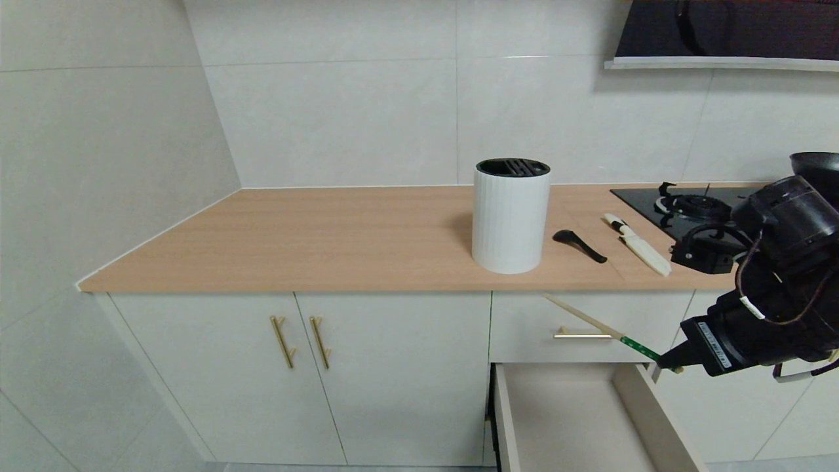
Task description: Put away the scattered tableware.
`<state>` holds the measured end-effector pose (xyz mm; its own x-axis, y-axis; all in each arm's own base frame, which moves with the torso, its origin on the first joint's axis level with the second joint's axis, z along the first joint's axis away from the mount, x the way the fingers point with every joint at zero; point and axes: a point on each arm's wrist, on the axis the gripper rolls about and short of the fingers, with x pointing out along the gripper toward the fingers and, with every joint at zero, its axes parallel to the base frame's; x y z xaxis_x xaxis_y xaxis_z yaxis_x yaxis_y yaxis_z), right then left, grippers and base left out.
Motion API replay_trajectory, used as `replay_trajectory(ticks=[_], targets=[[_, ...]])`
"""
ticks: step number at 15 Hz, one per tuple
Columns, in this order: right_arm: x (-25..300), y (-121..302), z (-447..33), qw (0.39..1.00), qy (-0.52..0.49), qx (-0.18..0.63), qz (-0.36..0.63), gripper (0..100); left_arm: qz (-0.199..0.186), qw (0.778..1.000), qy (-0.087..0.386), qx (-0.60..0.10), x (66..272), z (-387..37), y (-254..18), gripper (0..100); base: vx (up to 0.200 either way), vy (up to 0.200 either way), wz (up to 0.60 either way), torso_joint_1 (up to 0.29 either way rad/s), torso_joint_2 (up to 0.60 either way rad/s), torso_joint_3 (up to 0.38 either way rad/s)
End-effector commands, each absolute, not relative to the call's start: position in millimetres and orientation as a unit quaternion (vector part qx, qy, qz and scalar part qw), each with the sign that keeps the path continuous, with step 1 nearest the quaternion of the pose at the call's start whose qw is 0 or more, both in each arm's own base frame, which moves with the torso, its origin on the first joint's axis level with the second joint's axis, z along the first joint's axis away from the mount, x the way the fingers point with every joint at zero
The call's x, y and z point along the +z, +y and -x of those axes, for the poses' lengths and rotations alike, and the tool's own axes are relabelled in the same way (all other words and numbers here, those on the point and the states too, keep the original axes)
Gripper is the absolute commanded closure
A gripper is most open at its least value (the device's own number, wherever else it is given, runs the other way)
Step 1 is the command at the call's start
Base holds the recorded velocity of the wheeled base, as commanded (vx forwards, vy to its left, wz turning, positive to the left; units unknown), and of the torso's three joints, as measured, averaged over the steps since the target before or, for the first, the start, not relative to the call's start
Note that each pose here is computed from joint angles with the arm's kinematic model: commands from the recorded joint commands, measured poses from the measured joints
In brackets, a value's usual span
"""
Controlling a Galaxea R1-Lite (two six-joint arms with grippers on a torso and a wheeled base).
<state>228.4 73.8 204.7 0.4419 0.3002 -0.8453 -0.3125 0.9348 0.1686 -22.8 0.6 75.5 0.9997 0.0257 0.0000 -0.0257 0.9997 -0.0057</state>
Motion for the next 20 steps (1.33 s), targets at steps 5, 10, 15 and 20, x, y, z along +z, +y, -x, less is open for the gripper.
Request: replay_trajectory(ticks=[5, 10, 15, 20], targets=[[200.4, 75.1, -231.6, 0.844, 0.505, 0.180, 0.007, 100, 0.003, 1.000, 0.000, 0.013, 75.5, 22.8, 0.6, 0, 0.000, 0.000, 0.00, -0.194, 0.48, 0.276], [199.6, 75.3, -232.2, 0.844, 0.506, 0.180, 0.007, 100, 0.003, 1.000, 0.000, 0.013, 75.5, 22.8, 0.6, 0, 0.000, 0.000, 0.00, -0.181, 0.49, 0.297], [196.3, 76.3, -234.3, 0.840, 0.512, 0.179, 0.009, 100, 0.003, 1.000, 0.000, 0.013, 75.5, 22.8, 0.6, 0, 0.000, 0.000, 0.00, -0.150, 0.46, 0.303], [196.3, 76.3, -234.3, 0.840, 0.512, 0.179, 0.009, 100, 0.003, 1.000, 0.000, 0.013, 75.5, 22.8, 0.6, 0, 0.000, 0.000, 0.00, -0.077, 0.35, 0.266]])
